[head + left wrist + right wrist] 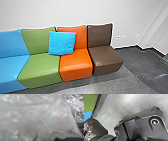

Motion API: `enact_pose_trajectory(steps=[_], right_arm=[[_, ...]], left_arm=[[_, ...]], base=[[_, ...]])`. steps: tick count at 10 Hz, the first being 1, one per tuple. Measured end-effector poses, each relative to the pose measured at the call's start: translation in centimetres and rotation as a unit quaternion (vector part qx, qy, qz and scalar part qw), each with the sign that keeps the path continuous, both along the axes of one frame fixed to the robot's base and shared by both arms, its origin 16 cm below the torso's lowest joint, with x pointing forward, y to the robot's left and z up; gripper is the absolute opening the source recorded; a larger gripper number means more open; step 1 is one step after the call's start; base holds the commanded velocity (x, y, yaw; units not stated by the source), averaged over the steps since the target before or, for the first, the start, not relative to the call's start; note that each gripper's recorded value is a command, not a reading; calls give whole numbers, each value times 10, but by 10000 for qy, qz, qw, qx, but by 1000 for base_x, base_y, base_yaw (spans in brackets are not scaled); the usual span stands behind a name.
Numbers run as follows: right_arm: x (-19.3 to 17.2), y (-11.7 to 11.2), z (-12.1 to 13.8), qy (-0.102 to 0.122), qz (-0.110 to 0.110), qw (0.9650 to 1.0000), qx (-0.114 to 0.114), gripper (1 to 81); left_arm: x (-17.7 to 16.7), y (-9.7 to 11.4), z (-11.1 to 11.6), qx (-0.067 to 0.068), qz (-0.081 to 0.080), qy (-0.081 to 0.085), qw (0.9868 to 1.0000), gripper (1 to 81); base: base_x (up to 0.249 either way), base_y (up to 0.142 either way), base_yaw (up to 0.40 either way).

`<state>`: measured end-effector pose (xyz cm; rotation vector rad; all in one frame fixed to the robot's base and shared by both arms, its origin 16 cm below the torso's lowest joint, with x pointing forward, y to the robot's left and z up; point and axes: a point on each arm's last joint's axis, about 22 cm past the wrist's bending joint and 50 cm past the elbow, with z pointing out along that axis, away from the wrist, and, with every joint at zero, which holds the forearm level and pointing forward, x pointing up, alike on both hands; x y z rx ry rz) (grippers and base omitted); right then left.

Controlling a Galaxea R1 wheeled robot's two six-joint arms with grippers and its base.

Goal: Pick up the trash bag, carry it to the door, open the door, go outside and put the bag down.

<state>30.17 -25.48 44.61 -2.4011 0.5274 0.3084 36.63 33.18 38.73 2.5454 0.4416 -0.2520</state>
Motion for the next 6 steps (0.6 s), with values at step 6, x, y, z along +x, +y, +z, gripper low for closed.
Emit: enact_pose_trajectory(steps=[6], right_arm=[[-53,27,16,-90,106,9999,10,811]], left_arm=[[-79,-32,44,-251,-247,70,9994,10]], base=[[0,0,0]])
